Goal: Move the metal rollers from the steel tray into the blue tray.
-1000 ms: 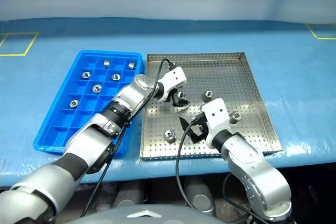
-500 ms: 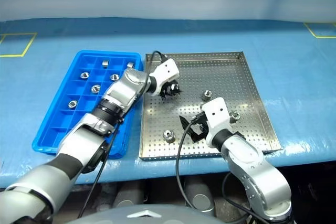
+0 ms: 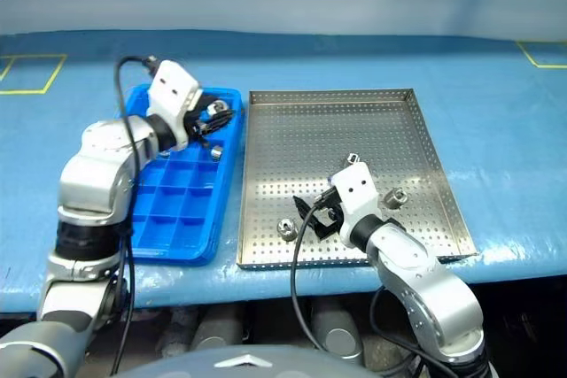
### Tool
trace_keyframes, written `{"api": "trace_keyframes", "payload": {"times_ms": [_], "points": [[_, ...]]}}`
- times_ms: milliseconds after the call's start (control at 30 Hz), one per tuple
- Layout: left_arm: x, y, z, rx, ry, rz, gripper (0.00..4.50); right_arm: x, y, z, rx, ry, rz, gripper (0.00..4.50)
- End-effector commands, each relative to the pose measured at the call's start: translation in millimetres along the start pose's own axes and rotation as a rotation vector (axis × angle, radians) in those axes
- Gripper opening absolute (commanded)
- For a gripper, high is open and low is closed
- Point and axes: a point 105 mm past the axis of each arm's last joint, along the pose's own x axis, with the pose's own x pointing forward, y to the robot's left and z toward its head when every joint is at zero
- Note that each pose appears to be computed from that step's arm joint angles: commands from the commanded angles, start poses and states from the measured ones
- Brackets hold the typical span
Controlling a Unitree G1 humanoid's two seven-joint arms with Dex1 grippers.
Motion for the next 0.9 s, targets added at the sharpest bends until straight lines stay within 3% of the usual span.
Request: {"api": "trace_keyframes", "payload": {"times_ms": [33,300,900], "points": [[-23.4,7.4,-0.3,-0.029,-0.014,0.087,1.76,3.1,7.8,9.6,-0.011,-0.043,0.043,4.50],[-38.7,2.6,-37.2,-0.126,0.092,0.145,1.76,9.7,11.4,11.4,-0.016,-0.045,0.079,4.50],[-27.1,11.4,-89.4,-0.183,0.257,0.210,1.76,5.9,6.9,11.9,-0.017,-0.052,0.041,4.50]]}}
